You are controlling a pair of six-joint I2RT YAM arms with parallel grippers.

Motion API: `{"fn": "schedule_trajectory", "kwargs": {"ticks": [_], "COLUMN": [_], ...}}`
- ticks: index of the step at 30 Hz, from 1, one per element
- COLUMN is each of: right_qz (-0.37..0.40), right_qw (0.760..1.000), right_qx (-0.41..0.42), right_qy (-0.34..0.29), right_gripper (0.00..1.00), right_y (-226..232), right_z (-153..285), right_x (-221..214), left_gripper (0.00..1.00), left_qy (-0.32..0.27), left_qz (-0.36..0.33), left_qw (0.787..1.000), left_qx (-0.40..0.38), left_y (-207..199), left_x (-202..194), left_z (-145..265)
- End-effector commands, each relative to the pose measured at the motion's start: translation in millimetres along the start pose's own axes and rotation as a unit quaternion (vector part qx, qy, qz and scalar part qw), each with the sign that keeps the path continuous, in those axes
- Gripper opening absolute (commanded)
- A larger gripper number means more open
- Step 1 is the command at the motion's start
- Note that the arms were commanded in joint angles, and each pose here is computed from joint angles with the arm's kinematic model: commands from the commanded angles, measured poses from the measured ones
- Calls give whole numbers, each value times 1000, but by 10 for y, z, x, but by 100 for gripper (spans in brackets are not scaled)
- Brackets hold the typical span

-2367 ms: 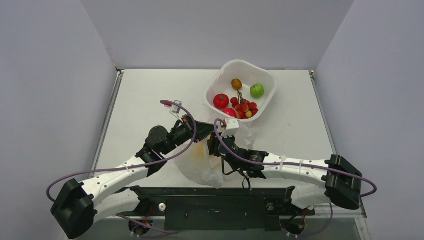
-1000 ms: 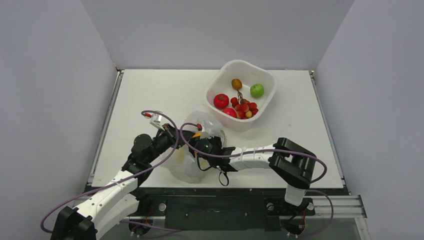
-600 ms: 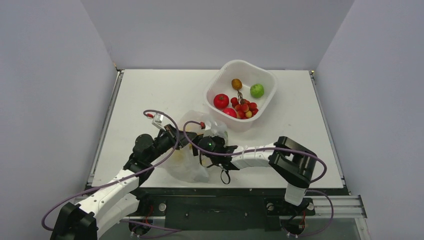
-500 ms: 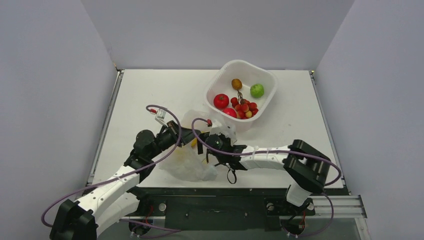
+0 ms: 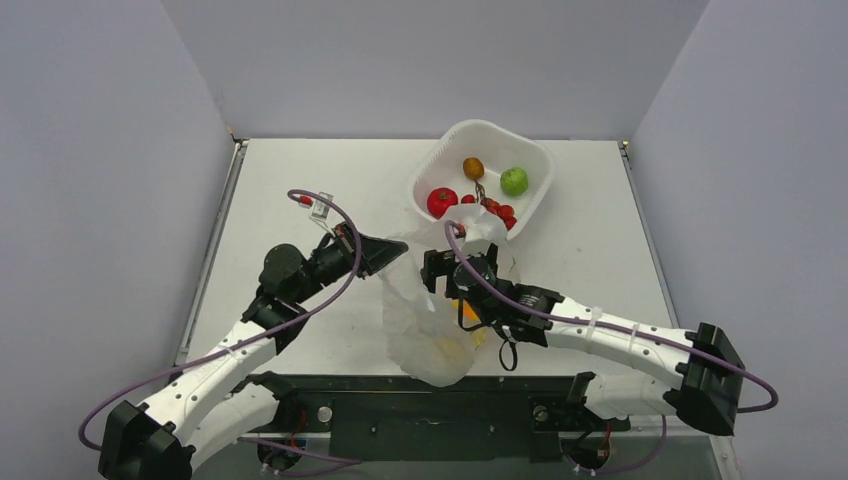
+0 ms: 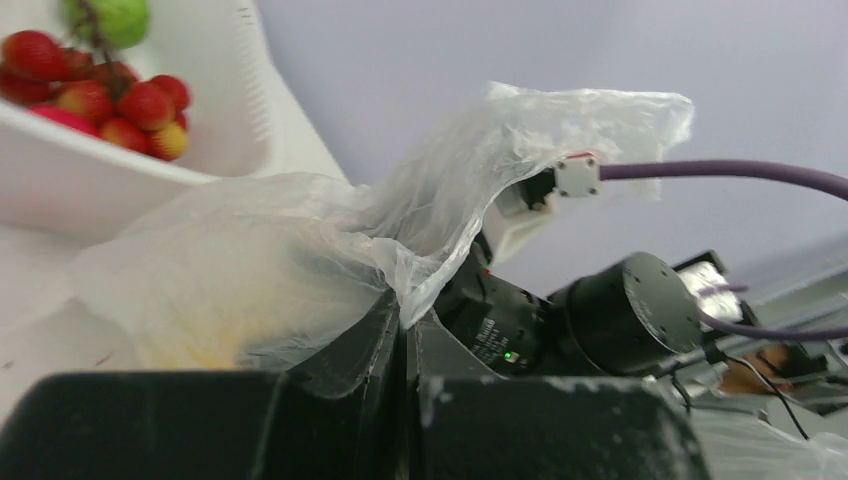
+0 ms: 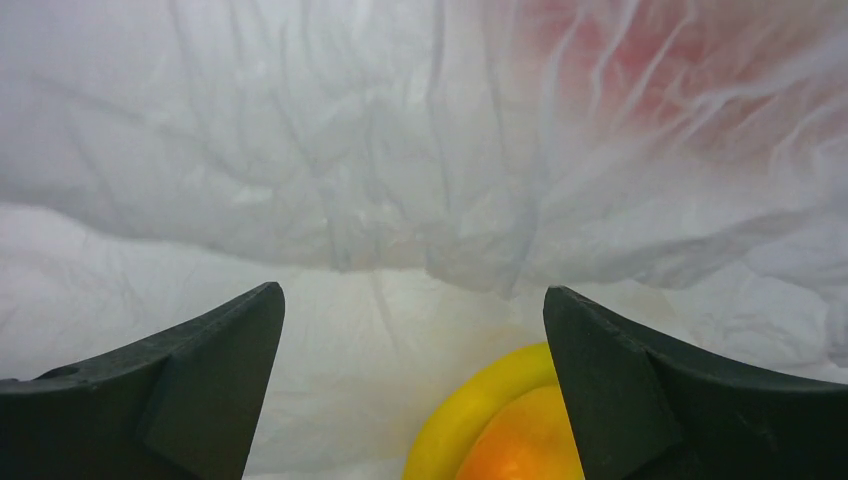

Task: Take the fake fruits out of the plastic bag

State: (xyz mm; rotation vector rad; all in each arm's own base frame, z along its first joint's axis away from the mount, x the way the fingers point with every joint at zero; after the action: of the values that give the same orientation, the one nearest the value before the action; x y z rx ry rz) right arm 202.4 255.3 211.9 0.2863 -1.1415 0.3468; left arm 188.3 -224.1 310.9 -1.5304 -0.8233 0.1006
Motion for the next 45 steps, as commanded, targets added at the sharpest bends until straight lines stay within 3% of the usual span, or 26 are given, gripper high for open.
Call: {"fn": "schedule_trajectory", "kwargs": {"ticks": [1, 8, 26, 37, 41, 45], "right_qz": [27, 43, 31, 4, 13, 23], "right_qw": [999, 988, 970, 969, 969, 973], "right_qx": [-2, -76, -151, -98, -96, -77], "right_qy": [45, 124, 189, 225, 226, 216], "right_gripper": [98, 98, 94, 74, 74, 63], "right_y": [76, 25, -233, -55, -54, -9], "right_z": [-175, -442, -92, -315, -359, -394], "right_x": [-221, -767, -1312, -1591, -1618, -1596], "left_gripper": [0, 0, 0, 0, 0, 0], "left_qy": [-23, 2, -2, 2, 2, 2], "left_qz": [-11, 17, 8, 9, 7, 7], "left_qw": [997, 992, 991, 991, 991, 990], "left_qx": [73, 124, 134, 135, 137, 139], "left_y": [410, 975, 1010, 1012, 1003, 1014], "left_x": [95, -178, -190, -185, -183, -195], "left_z": [111, 301, 342, 321, 329, 346]}}
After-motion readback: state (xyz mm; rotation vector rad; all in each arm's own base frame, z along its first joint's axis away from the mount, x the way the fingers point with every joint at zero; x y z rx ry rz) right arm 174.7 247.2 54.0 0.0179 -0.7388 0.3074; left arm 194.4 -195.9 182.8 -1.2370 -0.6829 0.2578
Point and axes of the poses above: each gripper's point midway between its finger pads, its own z axis back along the fingers, its own y axis along the line the jaws close on, x = y × z, the point moved 5 cm from there along z, back along the fingers, and after that the axes turned 10 degrees about z, right-handed, at the moved point
